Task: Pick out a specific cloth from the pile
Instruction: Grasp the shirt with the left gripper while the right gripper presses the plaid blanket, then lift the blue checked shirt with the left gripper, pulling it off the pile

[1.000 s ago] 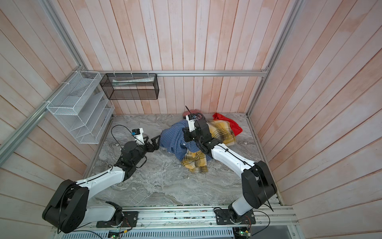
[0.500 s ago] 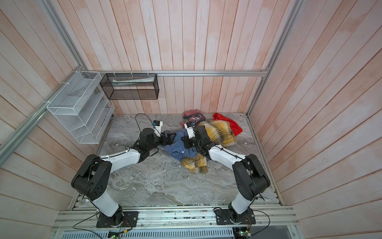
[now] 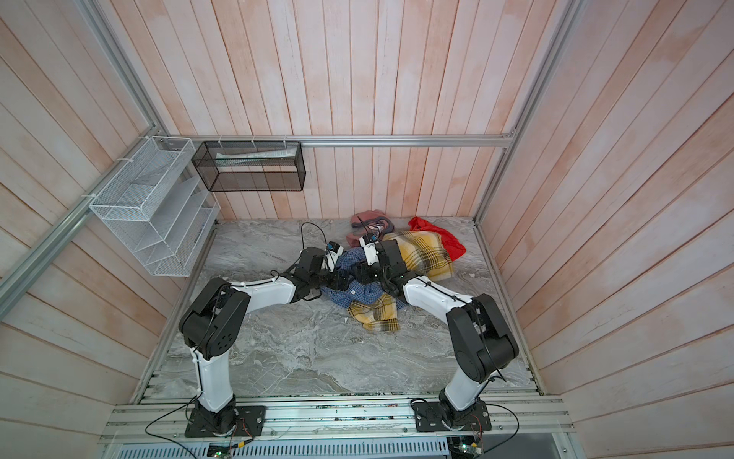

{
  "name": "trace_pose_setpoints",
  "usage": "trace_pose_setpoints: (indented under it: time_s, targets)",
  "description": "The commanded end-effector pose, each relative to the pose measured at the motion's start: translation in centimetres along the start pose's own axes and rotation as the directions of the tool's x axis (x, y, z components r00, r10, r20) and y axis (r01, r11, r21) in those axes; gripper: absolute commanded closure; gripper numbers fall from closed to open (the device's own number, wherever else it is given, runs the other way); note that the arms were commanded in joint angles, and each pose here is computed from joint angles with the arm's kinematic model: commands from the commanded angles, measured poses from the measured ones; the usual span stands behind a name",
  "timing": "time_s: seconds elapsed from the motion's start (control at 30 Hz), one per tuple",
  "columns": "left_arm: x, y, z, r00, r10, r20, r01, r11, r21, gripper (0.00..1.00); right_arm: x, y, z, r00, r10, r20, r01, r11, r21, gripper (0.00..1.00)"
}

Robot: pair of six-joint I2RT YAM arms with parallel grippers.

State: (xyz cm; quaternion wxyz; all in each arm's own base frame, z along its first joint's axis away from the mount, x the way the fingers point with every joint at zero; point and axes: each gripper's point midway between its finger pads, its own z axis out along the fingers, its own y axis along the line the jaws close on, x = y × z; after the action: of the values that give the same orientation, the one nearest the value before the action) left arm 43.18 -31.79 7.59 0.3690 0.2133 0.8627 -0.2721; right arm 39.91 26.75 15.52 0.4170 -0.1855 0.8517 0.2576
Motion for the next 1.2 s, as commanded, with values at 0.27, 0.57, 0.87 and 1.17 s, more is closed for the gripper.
trace_pose_setpoints:
  time_s: [0.27, 0.57, 0.87, 1.17]
  targets:
    - [4.7, 2.6, 1.5, 0.986, -0.037, -0.160, 0.017, 0.992, -0.121, 1.00, -2.2, -4.2, -6.0, 0.991, 0.002, 0.134, -0.021, 0.990, 0.140, 0.25]
    - [-1.1, 2.5, -3.8, 1.000, -0.008, 0.010, 0.010, 0.977, -0.211, 1.00, 4.1, -6.2, -1.9, 0.995, 0.084, -0.046, -0.079, 0.991, 0.112, 0.25]
    - [-10.8, 3.4, -16.1, 0.947, 0.025, 0.319, 0.075, 0.952, -0.298, 1.00, 7.3, -9.9, -0.7, 0.982, 0.160, -0.098, -0.138, 0.970, 0.199, 0.26]
    - [-20.0, 0.6, -27.3, 0.849, 0.183, 0.496, 0.023, 0.924, -0.381, 1.00, 7.8, -10.3, -0.1, 0.980, 0.171, -0.099, -0.150, 0.969, 0.197, 0.25]
